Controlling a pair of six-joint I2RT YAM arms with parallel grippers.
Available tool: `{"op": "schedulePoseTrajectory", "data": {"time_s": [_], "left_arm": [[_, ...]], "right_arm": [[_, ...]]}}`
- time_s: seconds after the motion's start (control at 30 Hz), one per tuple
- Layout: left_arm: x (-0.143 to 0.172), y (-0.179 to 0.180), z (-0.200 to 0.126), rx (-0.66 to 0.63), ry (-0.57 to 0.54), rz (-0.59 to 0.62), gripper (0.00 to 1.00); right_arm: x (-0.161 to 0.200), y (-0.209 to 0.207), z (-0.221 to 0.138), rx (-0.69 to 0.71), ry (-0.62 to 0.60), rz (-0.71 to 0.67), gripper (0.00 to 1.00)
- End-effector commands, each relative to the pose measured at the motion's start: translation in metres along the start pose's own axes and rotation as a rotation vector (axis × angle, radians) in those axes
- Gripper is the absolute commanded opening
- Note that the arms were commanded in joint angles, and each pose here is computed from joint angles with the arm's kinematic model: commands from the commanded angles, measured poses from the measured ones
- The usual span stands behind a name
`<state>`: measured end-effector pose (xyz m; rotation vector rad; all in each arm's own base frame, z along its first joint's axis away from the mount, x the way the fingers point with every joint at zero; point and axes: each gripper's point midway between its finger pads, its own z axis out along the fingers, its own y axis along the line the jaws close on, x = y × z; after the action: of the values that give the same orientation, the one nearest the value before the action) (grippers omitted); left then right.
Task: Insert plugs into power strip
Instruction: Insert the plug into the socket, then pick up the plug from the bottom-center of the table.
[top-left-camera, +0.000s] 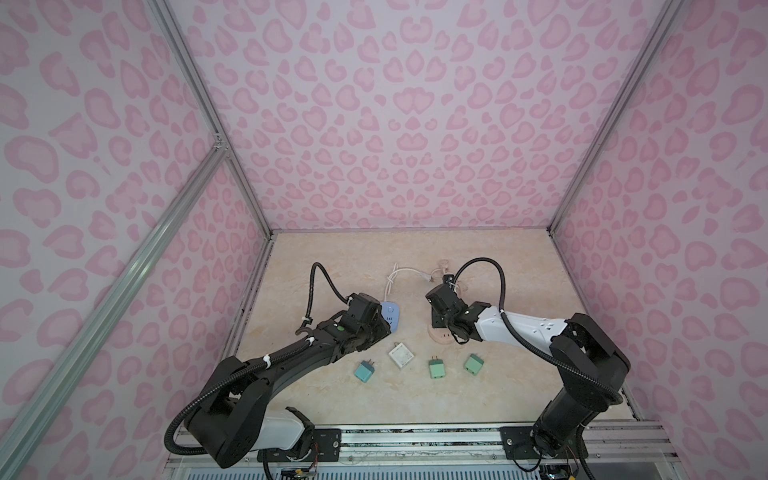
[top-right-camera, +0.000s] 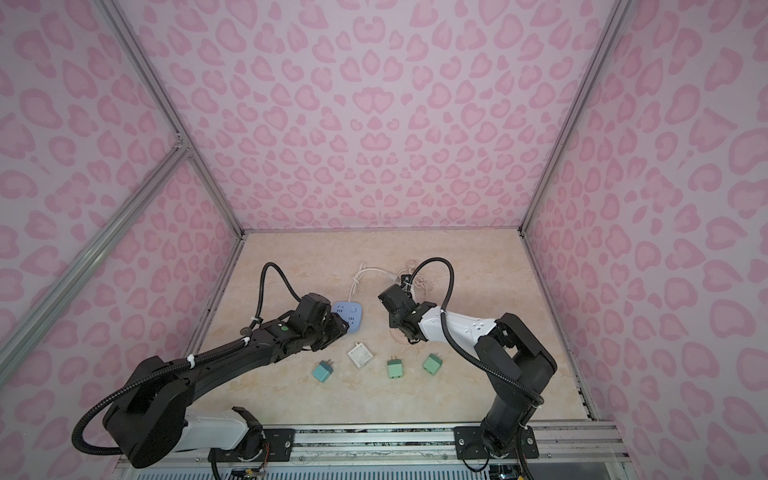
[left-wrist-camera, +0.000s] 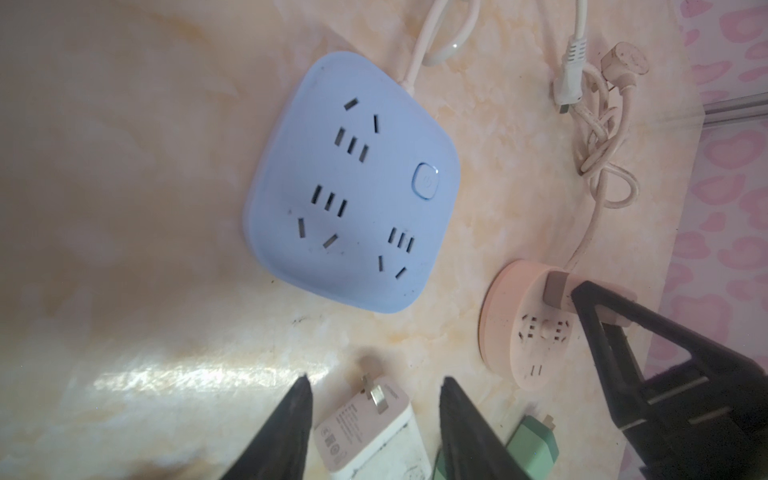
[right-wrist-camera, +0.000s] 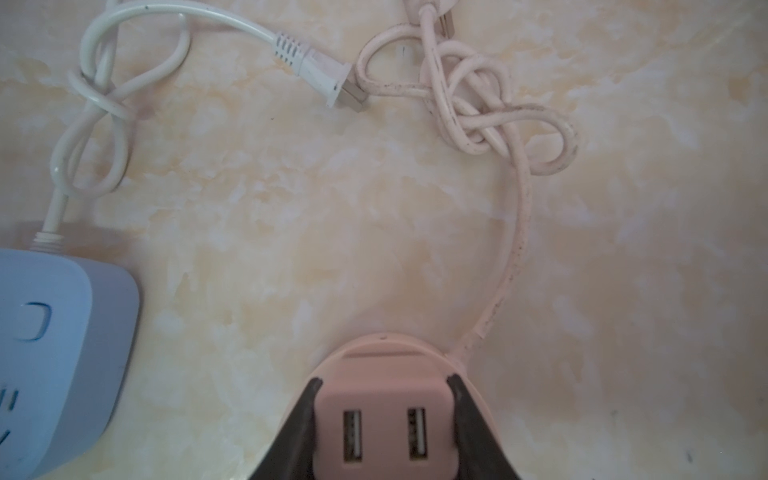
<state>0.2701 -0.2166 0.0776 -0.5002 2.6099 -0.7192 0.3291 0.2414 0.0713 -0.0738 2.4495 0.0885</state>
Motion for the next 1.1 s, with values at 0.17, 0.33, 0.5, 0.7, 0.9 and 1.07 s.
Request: {"op": "schedulePoseTrajectory", "data": {"time_s": [0.17,0.33,0.5,0.7,0.9,1.07], "left_arm": [[-0.002,-0.008,-0.002,0.006,-0.016,0.034,0.53],[0.001,-0.012,-0.003,0.009,-0.017,0.051,0.53],[-0.001,-0.014,-0.008,0.002,-0.030,0.082,0.53],[-0.002,-0.024,-0.017,0.039,-0.079,0.157,0.55],[0.000,-0.035,-0.036,0.128,-0.113,0.188,0.58],[0.008,-0.044,-0.058,0.194,-0.099,0.243,0.56]], "right_arm": [[0.017,-0.013,-0.005,0.051,0.057,-0.027,0.49],[0.015,-0.015,-0.008,0.056,0.046,-0.029,0.58],[0.001,-0.020,-0.029,0.041,0.006,-0.004,0.59],[-0.001,-0.051,-0.066,0.151,0.065,0.029,0.57],[0.036,-0.078,-0.086,0.261,0.219,0.028,0.56],[0.065,-0.073,-0.102,0.190,0.202,0.058,0.53]]}}
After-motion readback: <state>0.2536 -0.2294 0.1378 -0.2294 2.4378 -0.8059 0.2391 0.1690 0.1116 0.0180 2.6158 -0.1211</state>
